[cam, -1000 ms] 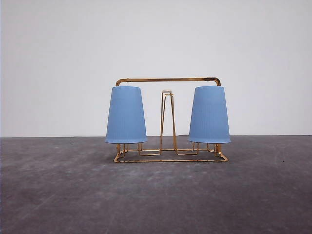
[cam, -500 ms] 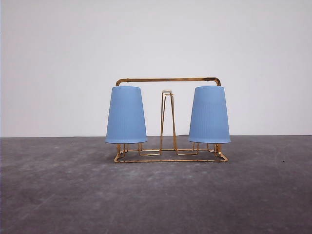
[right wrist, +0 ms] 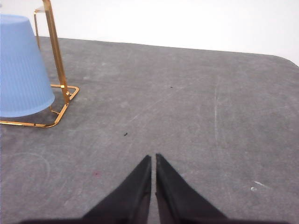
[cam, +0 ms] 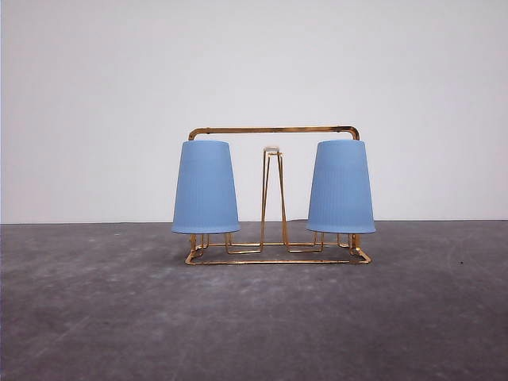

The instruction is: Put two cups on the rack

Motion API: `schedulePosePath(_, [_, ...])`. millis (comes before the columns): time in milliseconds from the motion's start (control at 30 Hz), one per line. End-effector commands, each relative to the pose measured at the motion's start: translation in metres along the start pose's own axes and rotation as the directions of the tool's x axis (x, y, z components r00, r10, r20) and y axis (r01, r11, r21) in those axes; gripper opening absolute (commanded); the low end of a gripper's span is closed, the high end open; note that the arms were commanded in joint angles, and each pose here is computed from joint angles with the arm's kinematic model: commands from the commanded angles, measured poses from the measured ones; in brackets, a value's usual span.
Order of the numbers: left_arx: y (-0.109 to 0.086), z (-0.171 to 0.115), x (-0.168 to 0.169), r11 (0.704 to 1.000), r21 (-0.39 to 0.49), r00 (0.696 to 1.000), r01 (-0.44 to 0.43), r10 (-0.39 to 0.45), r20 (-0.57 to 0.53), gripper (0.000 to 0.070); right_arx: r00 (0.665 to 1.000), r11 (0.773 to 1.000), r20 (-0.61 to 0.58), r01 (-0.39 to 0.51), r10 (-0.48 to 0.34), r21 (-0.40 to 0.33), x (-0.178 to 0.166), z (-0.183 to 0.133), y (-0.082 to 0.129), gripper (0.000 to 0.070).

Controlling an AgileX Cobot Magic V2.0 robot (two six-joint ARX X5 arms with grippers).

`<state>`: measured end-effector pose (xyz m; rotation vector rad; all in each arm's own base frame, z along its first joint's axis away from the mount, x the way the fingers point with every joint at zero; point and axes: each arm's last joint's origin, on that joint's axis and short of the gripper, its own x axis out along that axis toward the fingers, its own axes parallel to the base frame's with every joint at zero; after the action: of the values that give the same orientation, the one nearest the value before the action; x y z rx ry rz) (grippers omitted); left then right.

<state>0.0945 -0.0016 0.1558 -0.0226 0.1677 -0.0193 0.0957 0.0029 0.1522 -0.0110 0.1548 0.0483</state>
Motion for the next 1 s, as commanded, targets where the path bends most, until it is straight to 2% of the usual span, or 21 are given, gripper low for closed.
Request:
schedulePosePath(0, [0.0,-0.0052,0.0015,1.0,-0.007,1.0,0.001,-0.001,-0.019,0.0016,1.0,1.0,0.006,0.0,0.0,0.0,0.0004,-0.0001,0.0,0.0015])
schedulePosePath(967, [0.0,-0.0052,0.0015,1.0,-0.007,1.0,0.001,-0.001,-0.019,0.0016,1.0,1.0,0.006,0.0,0.0,0.0,0.0004,0.0,0.0,0.0015])
